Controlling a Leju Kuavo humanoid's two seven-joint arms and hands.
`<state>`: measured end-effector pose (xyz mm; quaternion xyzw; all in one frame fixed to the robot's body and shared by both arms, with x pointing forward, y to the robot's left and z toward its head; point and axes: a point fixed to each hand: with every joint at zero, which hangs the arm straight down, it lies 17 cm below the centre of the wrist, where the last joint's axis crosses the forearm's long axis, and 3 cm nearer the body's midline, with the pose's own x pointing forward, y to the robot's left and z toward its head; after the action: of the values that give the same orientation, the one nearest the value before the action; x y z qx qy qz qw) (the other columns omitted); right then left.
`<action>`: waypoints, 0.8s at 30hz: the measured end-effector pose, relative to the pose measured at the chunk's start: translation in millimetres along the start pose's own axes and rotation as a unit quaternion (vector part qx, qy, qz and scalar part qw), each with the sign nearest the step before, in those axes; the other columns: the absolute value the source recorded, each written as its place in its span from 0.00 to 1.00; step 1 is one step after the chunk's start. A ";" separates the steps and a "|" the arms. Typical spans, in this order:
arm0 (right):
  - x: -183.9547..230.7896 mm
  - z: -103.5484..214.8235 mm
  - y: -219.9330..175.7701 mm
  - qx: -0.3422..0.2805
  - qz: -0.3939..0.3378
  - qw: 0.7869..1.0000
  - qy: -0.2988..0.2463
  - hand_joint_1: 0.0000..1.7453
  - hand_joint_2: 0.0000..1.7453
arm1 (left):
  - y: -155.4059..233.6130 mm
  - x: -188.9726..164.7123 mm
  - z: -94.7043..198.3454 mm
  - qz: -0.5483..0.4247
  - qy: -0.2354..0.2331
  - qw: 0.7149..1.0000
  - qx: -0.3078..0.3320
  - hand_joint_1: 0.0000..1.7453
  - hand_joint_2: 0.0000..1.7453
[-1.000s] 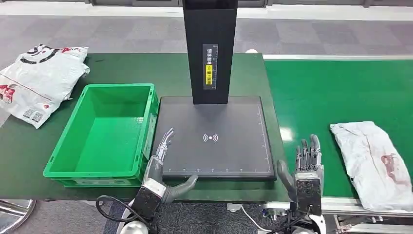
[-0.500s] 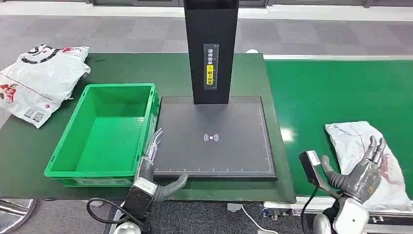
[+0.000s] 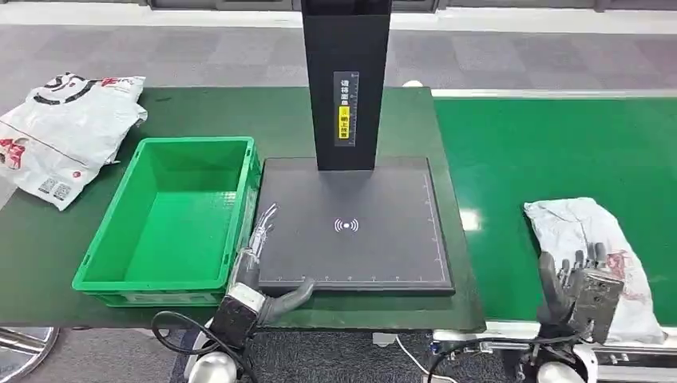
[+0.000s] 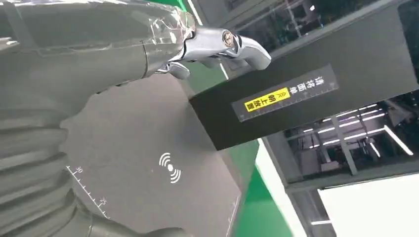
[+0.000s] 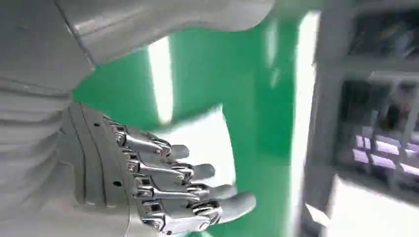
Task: Moved the parcel from conveyor to table for the left to box.
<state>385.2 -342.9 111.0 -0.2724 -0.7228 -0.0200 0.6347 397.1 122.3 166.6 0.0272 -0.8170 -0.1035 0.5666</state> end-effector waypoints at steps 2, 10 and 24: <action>5.9 -2.2 -3.0 0.008 0.183 0.982 -0.039 0.00 1.00 | -0.2 -0.7 1.0 -0.001 0.002 1.000 0.000 0.00 1.00; 7.0 -6.3 -21.8 -0.008 0.290 0.955 -0.054 0.00 1.00 | -1.4 -2.3 4.8 -0.001 0.006 1.000 -0.001 0.00 1.00; 3.0 -9.6 -44.1 -0.045 0.380 0.923 -0.041 0.00 1.00 | -1.5 -2.3 5.8 -0.001 0.007 1.000 0.000 0.00 1.00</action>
<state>375.3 -382.9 129.7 -0.5560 -0.5883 0.2012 0.5517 392.4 122.0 162.3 0.0284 -0.8132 -0.1040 0.5719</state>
